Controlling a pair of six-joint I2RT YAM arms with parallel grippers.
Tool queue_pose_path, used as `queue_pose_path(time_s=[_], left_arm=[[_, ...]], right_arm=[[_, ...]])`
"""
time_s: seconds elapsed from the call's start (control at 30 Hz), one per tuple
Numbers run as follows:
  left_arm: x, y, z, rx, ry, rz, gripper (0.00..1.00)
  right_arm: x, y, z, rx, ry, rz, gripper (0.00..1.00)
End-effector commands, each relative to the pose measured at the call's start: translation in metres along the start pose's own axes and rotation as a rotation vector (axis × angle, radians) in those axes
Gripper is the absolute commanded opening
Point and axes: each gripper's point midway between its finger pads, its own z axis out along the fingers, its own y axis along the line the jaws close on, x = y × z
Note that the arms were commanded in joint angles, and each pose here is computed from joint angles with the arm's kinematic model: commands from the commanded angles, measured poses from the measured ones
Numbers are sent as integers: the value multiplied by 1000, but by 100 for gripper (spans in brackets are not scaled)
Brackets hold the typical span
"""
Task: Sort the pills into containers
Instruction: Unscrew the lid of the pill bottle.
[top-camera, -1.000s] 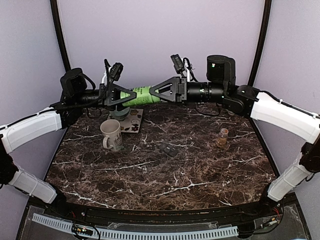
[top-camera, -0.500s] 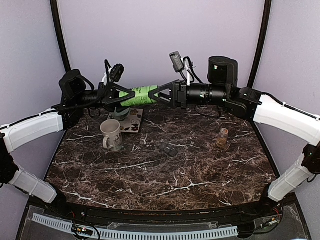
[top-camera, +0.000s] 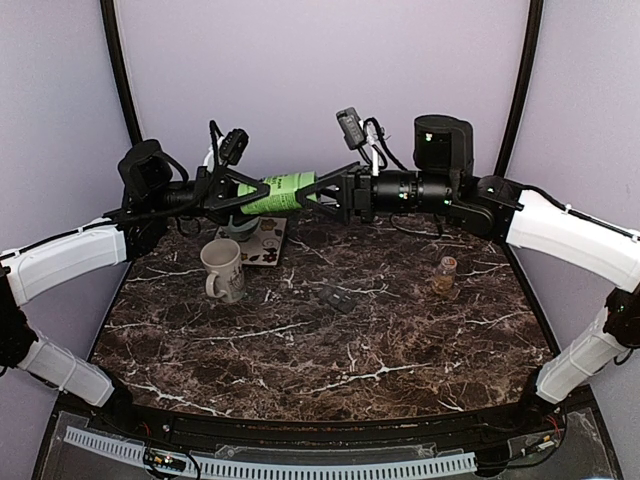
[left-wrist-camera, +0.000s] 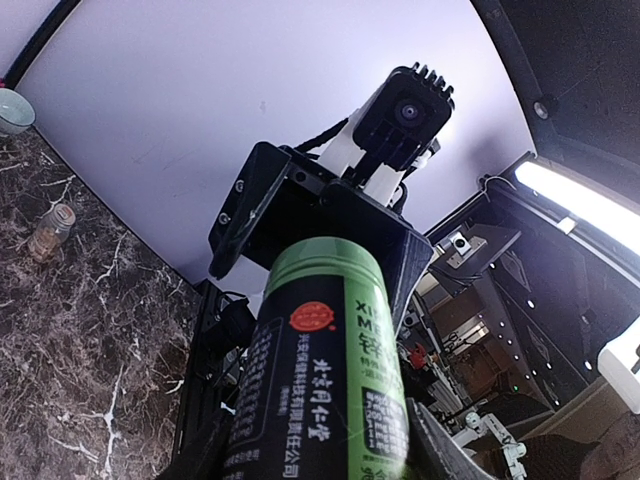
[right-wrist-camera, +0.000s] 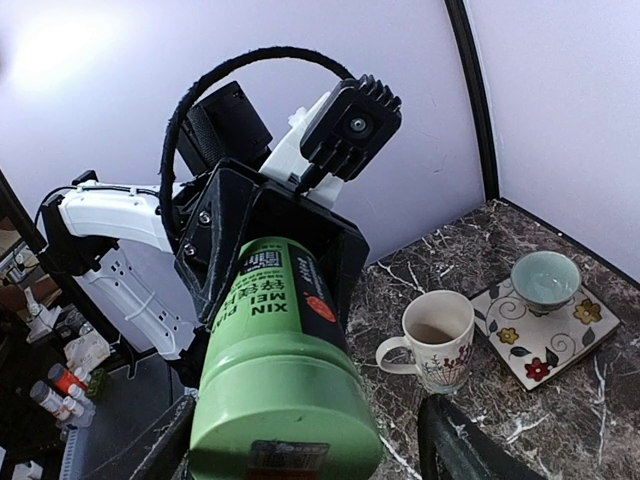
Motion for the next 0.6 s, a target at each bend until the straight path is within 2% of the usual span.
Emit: queue_pose_path(time_s=[0.0,0.3,0.57], left_arm=[[1,-17,-2,33,14,90,0],[1,-13,-1,17,12,101,0],[-4,-9,0,10,6,119,0]], right_arm=[[-7,5,-6,3,-26,-11,74],[-11,11,-15,-6,-41,15,79],[-2,9,-25,7,-53,115,81]])
